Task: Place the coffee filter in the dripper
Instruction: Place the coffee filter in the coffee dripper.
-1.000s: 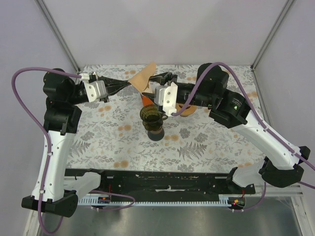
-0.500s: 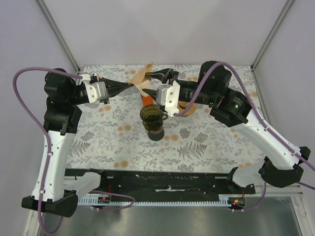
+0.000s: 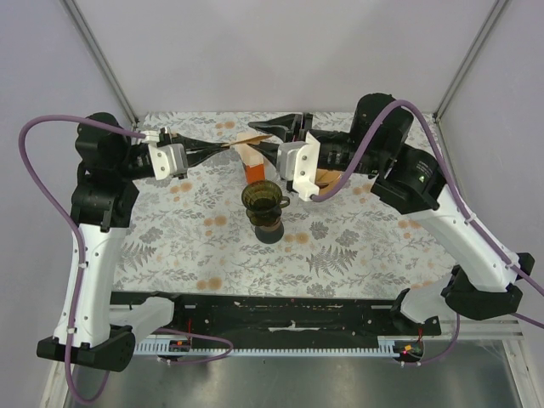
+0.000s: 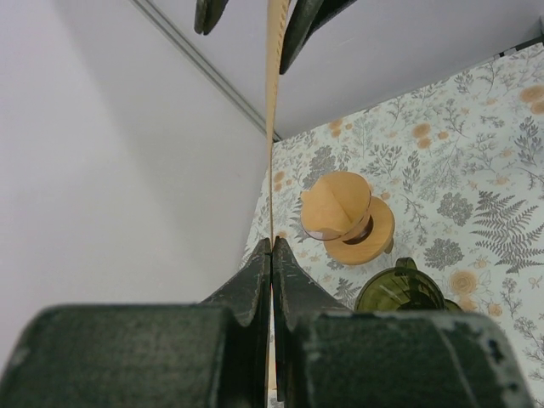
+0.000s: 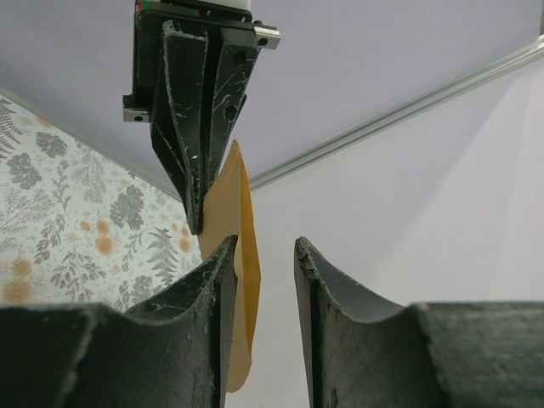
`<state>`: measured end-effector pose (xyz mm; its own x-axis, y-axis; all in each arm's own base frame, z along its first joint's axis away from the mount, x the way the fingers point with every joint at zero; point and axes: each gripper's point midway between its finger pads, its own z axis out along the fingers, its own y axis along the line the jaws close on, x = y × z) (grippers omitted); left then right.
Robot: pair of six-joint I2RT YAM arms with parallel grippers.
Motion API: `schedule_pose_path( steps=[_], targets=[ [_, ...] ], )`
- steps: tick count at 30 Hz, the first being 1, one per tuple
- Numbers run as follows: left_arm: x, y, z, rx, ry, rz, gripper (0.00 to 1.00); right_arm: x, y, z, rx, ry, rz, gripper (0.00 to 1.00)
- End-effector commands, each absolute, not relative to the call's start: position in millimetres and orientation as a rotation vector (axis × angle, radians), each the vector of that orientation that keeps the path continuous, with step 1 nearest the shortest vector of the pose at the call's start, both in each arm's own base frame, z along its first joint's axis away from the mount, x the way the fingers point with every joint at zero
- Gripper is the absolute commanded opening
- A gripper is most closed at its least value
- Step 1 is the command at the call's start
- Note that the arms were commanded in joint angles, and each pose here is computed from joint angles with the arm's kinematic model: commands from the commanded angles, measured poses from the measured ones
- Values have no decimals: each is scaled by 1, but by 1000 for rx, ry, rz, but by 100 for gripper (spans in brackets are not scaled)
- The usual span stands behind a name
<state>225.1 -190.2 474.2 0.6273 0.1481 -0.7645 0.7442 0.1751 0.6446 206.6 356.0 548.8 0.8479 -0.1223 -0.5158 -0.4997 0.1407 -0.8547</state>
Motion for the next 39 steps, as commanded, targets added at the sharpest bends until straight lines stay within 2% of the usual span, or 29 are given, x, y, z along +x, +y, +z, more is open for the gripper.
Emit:
schedule_pose_path(
  steps=[1, 11, 39],
  targets=[
    [223, -190, 482, 1376, 791, -460, 2, 202, 355, 545, -1450, 538, 314, 40],
    [229, -190, 483, 1344, 826, -469, 2, 181, 342, 536, -1468, 527, 326, 52],
    [229, -189, 482, 1341, 831, -463, 2, 158, 333, 532, -1443, 523, 362, 53]
  ],
)
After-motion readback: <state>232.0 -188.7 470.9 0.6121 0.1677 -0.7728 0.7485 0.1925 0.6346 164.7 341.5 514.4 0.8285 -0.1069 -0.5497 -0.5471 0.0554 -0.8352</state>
